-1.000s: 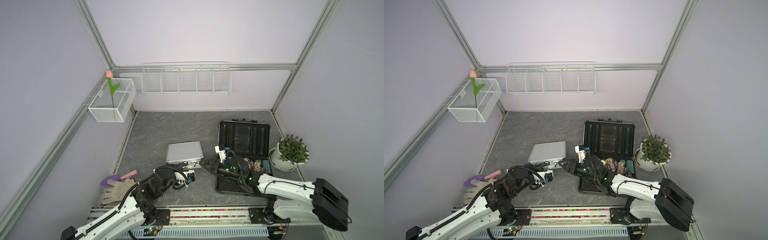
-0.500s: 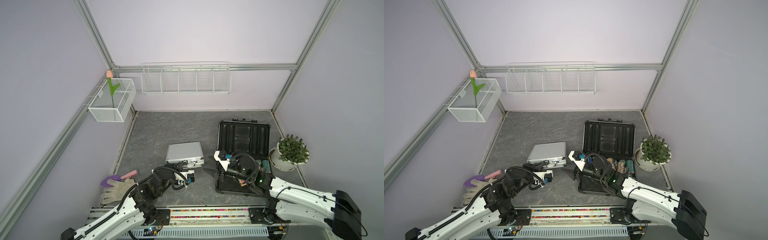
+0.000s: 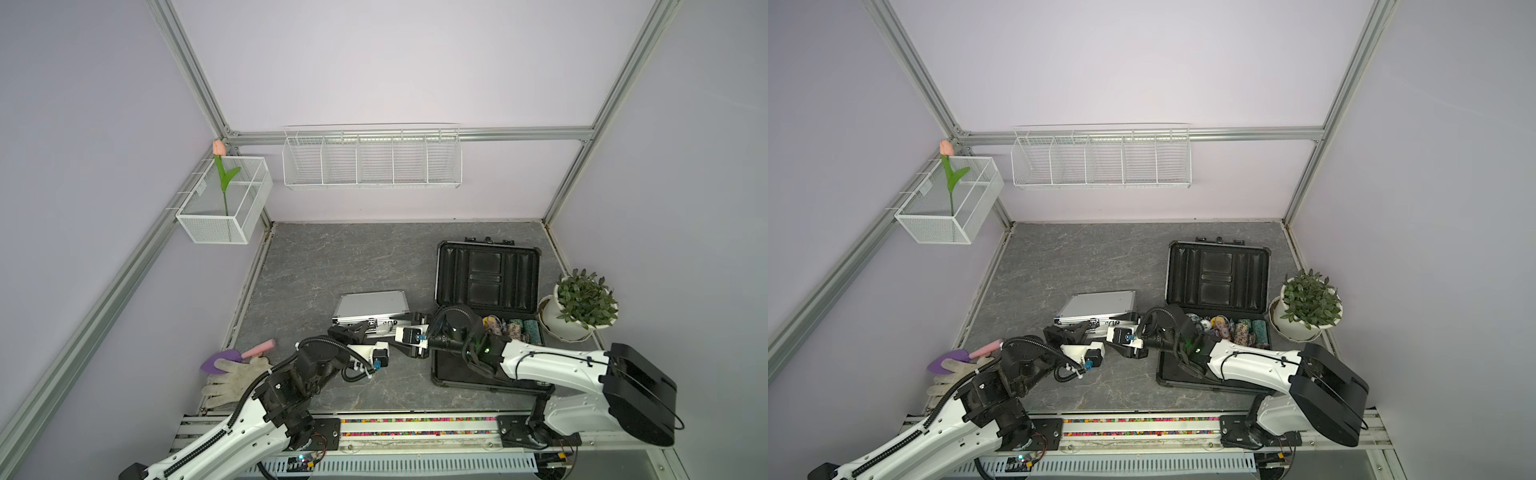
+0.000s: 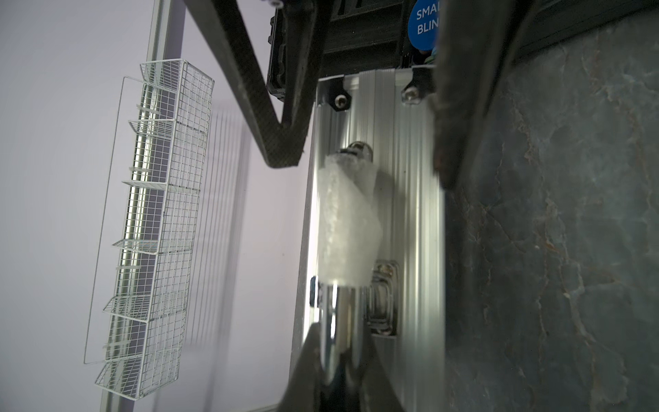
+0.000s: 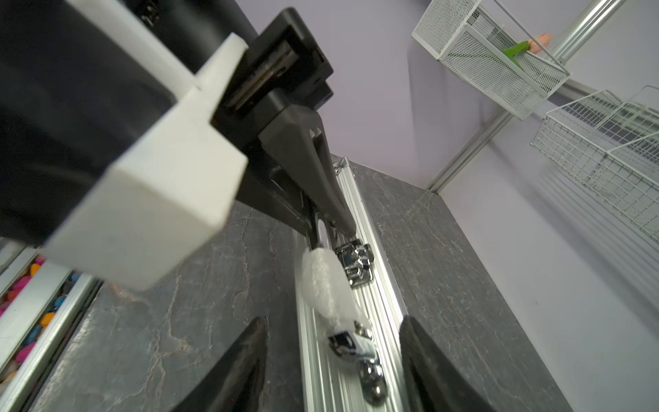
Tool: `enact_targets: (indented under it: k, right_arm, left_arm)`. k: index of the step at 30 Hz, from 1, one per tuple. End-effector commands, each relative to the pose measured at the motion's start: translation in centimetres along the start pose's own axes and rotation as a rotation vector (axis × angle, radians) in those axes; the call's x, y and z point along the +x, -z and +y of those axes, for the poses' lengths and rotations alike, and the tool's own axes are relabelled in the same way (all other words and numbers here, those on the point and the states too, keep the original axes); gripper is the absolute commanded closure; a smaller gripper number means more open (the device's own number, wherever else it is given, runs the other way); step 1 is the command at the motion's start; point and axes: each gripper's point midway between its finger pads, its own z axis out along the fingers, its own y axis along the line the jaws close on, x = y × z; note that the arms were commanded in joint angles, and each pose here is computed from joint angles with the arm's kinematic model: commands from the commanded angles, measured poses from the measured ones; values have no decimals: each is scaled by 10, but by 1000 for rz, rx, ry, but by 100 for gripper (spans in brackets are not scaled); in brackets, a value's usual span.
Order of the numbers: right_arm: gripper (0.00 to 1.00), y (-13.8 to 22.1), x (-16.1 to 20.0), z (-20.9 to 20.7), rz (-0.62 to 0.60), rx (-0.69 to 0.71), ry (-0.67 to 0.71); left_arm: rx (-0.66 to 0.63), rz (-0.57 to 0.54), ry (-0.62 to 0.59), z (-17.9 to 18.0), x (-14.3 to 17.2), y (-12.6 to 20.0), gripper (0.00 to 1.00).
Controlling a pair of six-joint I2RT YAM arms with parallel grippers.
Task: Open the poker set cases
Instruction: Pick up the poker set case from the center of the board.
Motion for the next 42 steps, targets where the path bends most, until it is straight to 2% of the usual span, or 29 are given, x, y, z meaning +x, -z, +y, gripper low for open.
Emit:
enact_targets:
  k: [1, 13, 26, 29, 36, 38, 42]
  right_arm:
    - [43, -9, -23, -4, -92, 4, 86]
    - [63, -21, -14, 3, -93, 4, 221]
    - [73, -25, 6, 9, -36, -10, 310]
    - [81, -26, 6, 7, -36, -3, 314]
    - [88, -26, 9, 7, -31, 11, 355]
    - [93, -26, 10, 6, -30, 23, 366]
    - [93, -24, 4, -1, -47, 77, 378]
  left_arm:
    - [-99, -106, 48, 36, -24, 10, 100]
    - [-100, -105, 95, 38, -23, 11, 100]
    - [-120, -113, 141, 44, -22, 14, 100]
    - [-128, -117, 153, 46, -22, 14, 100]
    - [-152, -126, 176, 54, -21, 16, 100]
    - [-153, -125, 176, 54, -21, 17, 100]
    - [-158, -126, 175, 57, -21, 19, 100]
